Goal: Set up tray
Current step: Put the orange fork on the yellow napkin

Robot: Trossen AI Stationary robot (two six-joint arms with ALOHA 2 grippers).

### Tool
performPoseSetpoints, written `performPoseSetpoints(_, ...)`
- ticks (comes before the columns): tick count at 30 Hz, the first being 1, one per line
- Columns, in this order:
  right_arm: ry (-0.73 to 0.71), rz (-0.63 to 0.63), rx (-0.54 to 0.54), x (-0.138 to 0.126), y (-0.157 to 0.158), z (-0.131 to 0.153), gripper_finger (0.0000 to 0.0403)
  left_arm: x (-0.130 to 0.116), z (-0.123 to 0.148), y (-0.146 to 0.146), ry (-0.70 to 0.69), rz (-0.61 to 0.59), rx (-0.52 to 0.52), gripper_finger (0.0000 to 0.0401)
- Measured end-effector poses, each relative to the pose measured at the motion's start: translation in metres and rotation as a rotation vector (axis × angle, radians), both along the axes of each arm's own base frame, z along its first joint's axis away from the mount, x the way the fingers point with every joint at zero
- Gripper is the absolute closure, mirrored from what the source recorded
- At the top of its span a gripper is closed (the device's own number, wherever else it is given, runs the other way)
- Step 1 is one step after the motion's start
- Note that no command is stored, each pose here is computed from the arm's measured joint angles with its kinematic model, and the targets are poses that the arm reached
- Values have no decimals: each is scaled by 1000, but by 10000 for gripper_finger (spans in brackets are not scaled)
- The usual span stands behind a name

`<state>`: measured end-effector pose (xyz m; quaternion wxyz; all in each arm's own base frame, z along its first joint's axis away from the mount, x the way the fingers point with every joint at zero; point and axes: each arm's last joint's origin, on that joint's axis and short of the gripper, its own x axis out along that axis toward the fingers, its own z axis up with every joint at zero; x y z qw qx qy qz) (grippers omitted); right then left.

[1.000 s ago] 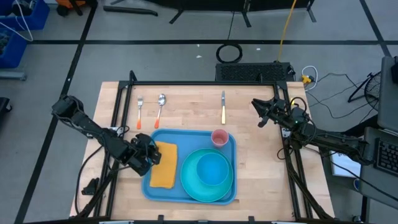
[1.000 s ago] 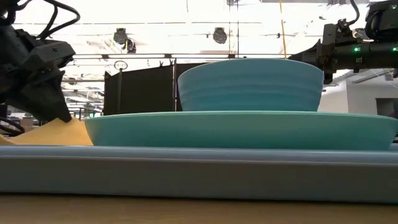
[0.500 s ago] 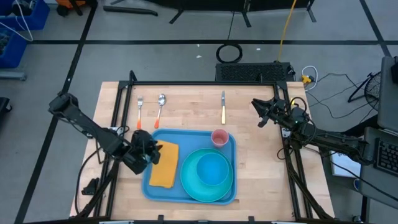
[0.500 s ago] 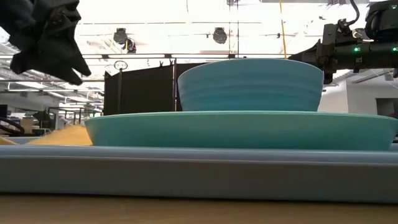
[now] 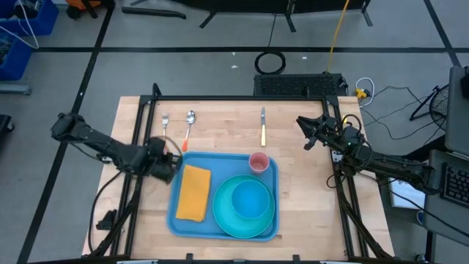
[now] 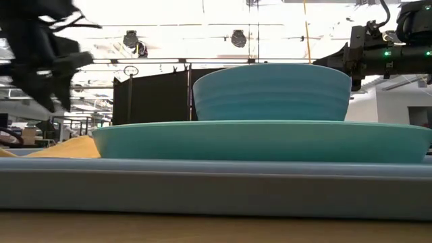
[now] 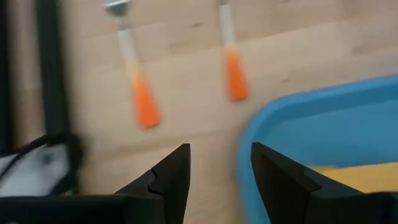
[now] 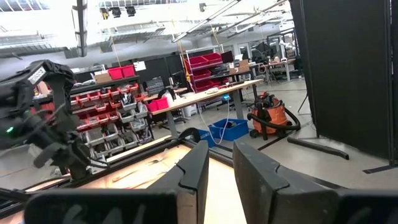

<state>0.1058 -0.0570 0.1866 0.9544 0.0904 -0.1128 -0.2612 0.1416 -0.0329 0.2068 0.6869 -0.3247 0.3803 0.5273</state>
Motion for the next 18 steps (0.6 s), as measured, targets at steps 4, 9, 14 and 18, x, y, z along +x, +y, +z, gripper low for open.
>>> performPoseSetpoints(4, -4, 1, 3, 0, 0, 0, 339, 5, 7, 24, 7, 18, 4, 229)
performPoseSetpoints(9, -53, 8, 28, -1, 0, 3, 339, 5, 18, 55, 28, 58, -12, 229)
performPoseSetpoints(14, -69, 7, 11, -1, 0, 5, 339, 6, 39, 86, 25, 33, -85, 229)
performPoseSetpoints(18, -45, -5, -25, -1, 0, 5, 339, 3, 50, 113, -6, 63, -131, 229)
